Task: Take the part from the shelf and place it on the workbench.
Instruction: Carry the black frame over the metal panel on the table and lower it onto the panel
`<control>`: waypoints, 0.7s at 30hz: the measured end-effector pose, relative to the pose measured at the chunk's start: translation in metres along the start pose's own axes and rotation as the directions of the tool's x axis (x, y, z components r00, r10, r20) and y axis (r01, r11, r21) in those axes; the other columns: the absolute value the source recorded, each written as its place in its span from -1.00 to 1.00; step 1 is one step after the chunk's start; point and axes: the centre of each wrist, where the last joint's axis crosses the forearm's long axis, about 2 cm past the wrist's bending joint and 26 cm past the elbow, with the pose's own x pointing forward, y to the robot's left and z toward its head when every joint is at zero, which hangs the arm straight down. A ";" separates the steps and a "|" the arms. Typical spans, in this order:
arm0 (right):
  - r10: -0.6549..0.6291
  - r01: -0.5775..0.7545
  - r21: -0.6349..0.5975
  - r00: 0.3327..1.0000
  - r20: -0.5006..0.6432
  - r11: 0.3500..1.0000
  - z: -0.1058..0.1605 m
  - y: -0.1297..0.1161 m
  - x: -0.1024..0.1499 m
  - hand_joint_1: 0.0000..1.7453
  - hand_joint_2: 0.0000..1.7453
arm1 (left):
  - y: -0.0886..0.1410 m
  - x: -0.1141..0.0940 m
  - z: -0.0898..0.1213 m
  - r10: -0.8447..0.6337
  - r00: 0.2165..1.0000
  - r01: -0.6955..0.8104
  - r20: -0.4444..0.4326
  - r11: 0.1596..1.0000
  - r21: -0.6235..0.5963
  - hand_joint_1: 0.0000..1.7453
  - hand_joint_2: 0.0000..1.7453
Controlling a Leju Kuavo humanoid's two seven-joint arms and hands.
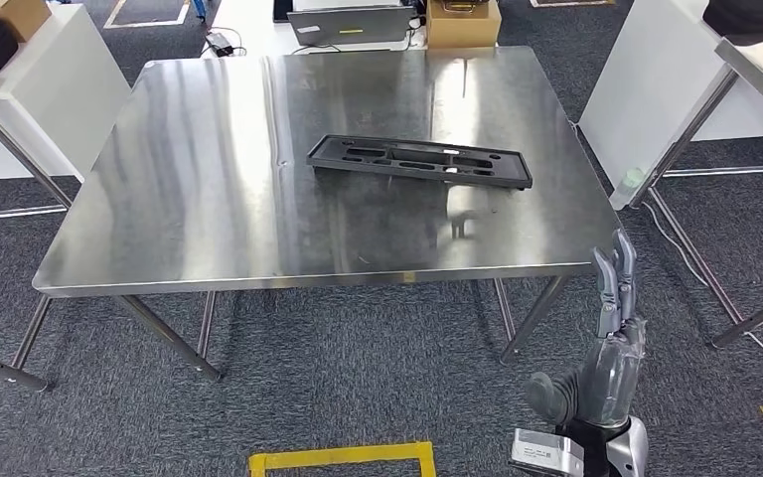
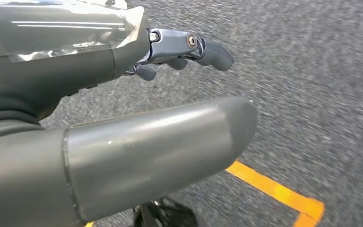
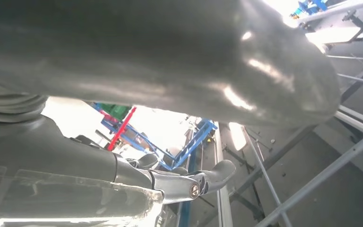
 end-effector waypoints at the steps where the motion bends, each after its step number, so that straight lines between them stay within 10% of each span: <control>1: 0.000 0.000 0.000 1.000 0.000 1.000 0.000 0.000 0.000 -1.00 -1.00 | 0.000 0.000 0.000 0.000 1.000 0.000 0.001 1.000 0.000 -1.00 -1.00; 12: -0.042 0.045 0.031 0.996 -0.074 0.999 0.008 -0.003 0.002 -1.00 -1.00 | -0.001 0.001 0.000 0.004 1.000 -0.004 0.003 1.000 0.007 -1.00 -1.00; 18: -0.157 0.223 0.100 0.881 -0.446 0.970 0.037 0.007 -0.027 -1.00 -1.00 | -0.004 -0.001 0.002 0.013 1.000 -0.013 -0.005 1.000 0.014 -1.00 -1.00; 21: -0.013 0.196 0.198 0.742 -0.671 0.960 0.074 0.021 -0.070 -1.00 -1.00 | -0.006 -0.002 0.003 0.020 1.000 -0.020 -0.016 1.000 0.016 -1.00 -1.00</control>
